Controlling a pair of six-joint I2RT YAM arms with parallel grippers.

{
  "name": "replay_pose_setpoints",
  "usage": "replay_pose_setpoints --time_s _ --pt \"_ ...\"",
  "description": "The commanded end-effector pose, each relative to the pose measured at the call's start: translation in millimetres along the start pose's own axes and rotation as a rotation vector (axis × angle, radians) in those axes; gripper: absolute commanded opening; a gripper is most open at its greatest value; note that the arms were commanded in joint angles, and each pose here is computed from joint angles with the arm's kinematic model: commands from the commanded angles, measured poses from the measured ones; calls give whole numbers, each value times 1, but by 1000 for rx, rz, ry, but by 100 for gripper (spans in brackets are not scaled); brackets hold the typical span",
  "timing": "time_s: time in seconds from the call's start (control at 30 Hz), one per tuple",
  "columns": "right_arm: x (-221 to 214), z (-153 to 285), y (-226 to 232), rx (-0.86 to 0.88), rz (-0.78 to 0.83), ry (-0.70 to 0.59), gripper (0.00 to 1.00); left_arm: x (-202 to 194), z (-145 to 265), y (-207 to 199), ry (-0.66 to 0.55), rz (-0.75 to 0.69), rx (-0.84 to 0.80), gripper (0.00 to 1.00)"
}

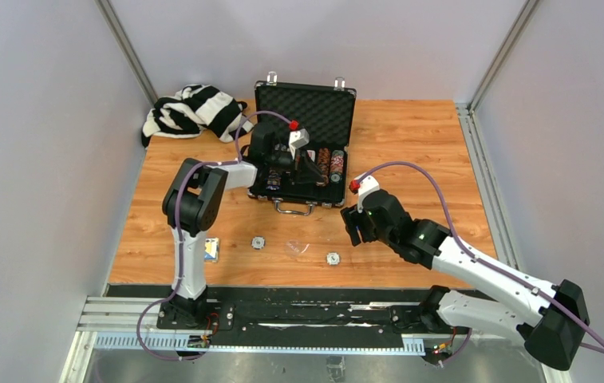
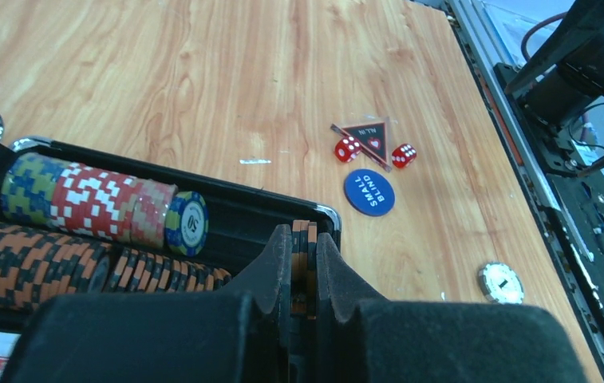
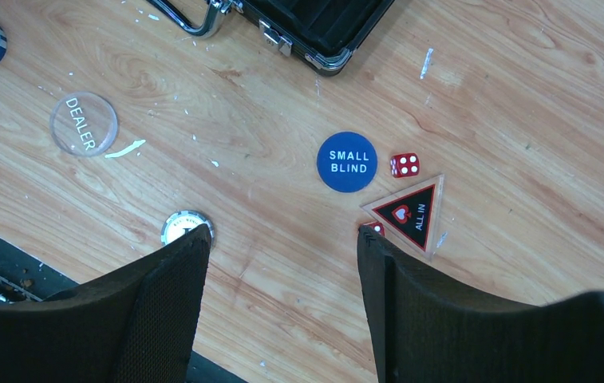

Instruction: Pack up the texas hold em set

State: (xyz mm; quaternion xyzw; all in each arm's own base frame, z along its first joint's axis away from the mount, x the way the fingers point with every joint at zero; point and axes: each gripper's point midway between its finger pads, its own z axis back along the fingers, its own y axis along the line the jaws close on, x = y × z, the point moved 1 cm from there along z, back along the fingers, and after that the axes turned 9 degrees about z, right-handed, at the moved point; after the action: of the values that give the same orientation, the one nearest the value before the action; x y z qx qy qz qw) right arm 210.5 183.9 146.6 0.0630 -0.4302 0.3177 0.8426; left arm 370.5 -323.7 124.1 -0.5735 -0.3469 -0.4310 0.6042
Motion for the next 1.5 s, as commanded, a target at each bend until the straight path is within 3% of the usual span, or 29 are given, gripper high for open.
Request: replay_pose_setpoints --time_s 0.0,0.2,0.4,0.43,0.47,0.5,0.57,0.67,0.77,1.03,1.23,1.47 --pt "3 0 -4 -13 -16 -6 67 -2 -2 -2 2 11 -36 0" --pt "-2 1 -6 -23 -16 1 67 15 0 -13 -11 -17 -41 0" --pt "-3 3 -7 -27 -19 3 67 72 1 -37 -50 -109 40 0" --pt "-3 4 -8 -31 -20 2 67 79 3 -36 -22 -143 100 0" --pt "-3 4 -8 -32 -20 3 67 71 7 -34 95 -179 187 0" --pt "-3 4 -8 -33 -20 2 67 82 10 -29 237 -308 301 0" --pt "-3 5 -8 -31 -21 1 67 79 16 -24 417 -348 406 0" --pt "-4 4 -8 -33 -21 4 67 82 20 -29 480 -351 343 0" --pt "-4 4 -8 -33 -31 3 67 68 31 -16 583 -378 386 0" --pt "-11 2 -12 -45 -26 12 67 -13 44 3 871 -337 411 0" --pt "-16 -1 -10 -36 -27 28 67 -31 19 -5 816 -320 245 0" --pt "-19 0 -11 -43 -41 25 67 -33 0 -5 764 -314 165 0"
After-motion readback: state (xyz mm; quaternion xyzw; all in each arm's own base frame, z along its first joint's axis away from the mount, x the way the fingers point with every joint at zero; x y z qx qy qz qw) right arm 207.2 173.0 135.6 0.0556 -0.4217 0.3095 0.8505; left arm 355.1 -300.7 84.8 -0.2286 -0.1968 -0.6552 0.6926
